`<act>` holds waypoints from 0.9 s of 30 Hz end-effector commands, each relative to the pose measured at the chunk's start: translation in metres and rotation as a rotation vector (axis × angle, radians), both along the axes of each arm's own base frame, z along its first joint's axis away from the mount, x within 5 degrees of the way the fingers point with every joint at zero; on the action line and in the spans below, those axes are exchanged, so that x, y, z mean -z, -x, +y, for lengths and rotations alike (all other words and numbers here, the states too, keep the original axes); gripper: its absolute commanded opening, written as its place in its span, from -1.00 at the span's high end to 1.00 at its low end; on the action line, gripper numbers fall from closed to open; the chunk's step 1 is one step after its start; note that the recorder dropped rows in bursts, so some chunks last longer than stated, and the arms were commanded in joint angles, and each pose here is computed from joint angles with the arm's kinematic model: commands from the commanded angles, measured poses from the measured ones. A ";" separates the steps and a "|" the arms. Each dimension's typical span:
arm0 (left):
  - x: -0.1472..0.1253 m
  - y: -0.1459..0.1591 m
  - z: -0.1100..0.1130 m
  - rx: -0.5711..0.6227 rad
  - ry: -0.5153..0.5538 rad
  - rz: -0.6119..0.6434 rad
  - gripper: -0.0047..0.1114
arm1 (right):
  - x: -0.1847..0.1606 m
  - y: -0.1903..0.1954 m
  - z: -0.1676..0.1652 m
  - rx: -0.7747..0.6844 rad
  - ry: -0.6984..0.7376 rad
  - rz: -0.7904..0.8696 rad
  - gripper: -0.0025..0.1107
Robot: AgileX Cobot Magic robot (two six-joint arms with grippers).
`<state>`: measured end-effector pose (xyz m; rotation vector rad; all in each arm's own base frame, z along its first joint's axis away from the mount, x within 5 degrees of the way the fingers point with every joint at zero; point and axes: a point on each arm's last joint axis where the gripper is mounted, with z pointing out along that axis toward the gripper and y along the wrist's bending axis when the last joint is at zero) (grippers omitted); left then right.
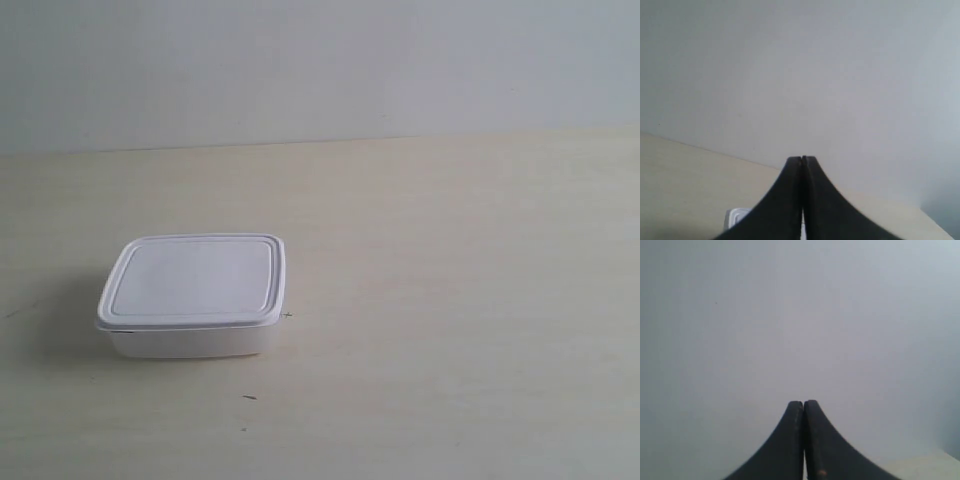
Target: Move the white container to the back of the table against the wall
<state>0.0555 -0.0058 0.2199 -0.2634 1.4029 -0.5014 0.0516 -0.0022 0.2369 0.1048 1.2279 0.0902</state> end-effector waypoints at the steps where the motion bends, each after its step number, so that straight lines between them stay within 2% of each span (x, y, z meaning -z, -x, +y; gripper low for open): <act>1: -0.003 0.001 0.001 0.005 0.085 -0.020 0.92 | 0.000 0.001 0.000 -0.009 -0.043 -0.018 0.96; 3: -0.003 0.001 0.001 0.020 0.179 -0.013 0.92 | 0.001 0.001 0.000 -0.025 -0.086 -0.010 0.96; 4: -0.003 0.001 0.001 0.022 0.191 -0.012 0.92 | 0.001 0.001 0.000 -0.033 -0.110 -0.009 0.96; 8: -0.001 0.001 0.001 0.025 0.183 0.008 0.92 | 0.001 0.001 0.000 -0.077 -0.230 -0.015 0.96; 12: -0.001 0.001 0.000 0.026 0.180 0.014 0.92 | 0.001 0.001 0.000 -0.080 -0.238 -0.018 0.96; 19: -0.015 0.004 -0.001 0.029 0.094 0.003 0.92 | 0.000 0.001 0.000 -0.116 -0.338 -0.027 0.96; 21: -0.022 0.004 -0.004 0.058 0.066 0.092 0.92 | 0.007 -0.002 0.000 -0.107 -0.361 0.095 0.96; 24: -0.034 -0.002 -0.009 0.091 -0.017 0.298 0.92 | -0.003 -0.002 0.002 -0.086 -0.372 0.281 0.96; 27: -0.050 -0.020 -0.012 0.105 -0.075 0.588 0.92 | -0.023 -0.009 0.002 -0.067 -0.347 0.388 0.96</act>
